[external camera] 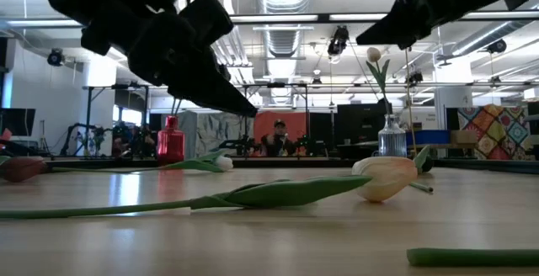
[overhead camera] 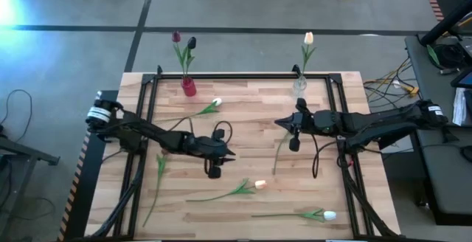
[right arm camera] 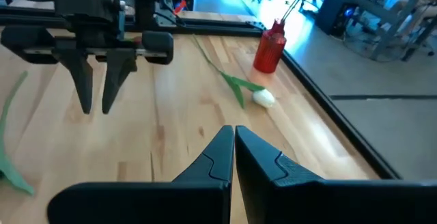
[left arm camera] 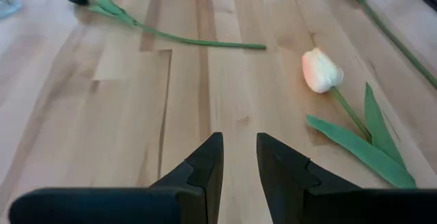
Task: Sort flowers into vase by color
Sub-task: Put the top white flower into the transparent vase
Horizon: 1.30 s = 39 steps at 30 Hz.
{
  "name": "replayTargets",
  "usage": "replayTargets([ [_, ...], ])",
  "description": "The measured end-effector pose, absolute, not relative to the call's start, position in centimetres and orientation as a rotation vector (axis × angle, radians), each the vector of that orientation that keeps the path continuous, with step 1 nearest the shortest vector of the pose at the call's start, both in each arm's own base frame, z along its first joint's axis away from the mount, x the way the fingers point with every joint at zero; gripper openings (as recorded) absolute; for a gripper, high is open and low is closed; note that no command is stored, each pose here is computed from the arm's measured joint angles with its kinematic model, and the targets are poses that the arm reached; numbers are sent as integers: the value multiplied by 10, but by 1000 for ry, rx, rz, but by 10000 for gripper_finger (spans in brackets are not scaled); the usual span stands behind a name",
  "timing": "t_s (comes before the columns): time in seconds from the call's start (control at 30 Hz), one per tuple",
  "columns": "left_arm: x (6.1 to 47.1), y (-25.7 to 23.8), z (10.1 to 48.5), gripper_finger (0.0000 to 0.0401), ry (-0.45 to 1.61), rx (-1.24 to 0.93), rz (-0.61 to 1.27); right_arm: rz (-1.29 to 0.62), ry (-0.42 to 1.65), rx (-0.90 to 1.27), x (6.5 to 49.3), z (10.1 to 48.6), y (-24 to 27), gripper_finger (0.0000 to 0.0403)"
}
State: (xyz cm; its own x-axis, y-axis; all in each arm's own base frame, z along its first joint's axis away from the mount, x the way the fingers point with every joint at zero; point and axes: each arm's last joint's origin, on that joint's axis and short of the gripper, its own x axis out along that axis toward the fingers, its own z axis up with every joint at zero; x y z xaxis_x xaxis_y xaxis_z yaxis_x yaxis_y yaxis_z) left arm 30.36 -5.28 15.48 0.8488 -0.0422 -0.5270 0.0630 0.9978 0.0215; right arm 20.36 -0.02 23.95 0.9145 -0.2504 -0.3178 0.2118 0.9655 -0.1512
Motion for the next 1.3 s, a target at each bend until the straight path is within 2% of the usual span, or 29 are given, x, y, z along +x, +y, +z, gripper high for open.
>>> replayTargets([
  [0.27,300,-53,164,75,652,-1,-21,-236,357,-73,202,231,2,9],
  [0.43,288,-46,164,75,784,75,123,-223,359,-72,203,230,5,9],
  [0.57,277,-20,163,69,893,77,214,-212,362,-75,202,229,8,9],
  [0.77,260,36,167,15,943,36,314,-206,363,-82,202,229,11,9],
  [0.87,253,63,169,5,942,-30,302,-208,363,-84,202,228,12,9],
  [1.07,240,103,163,58,988,-71,423,-207,371,-90,203,227,12,9],
  [1.3,228,123,148,126,1098,-90,487,-200,374,-124,203,227,12,9],
])
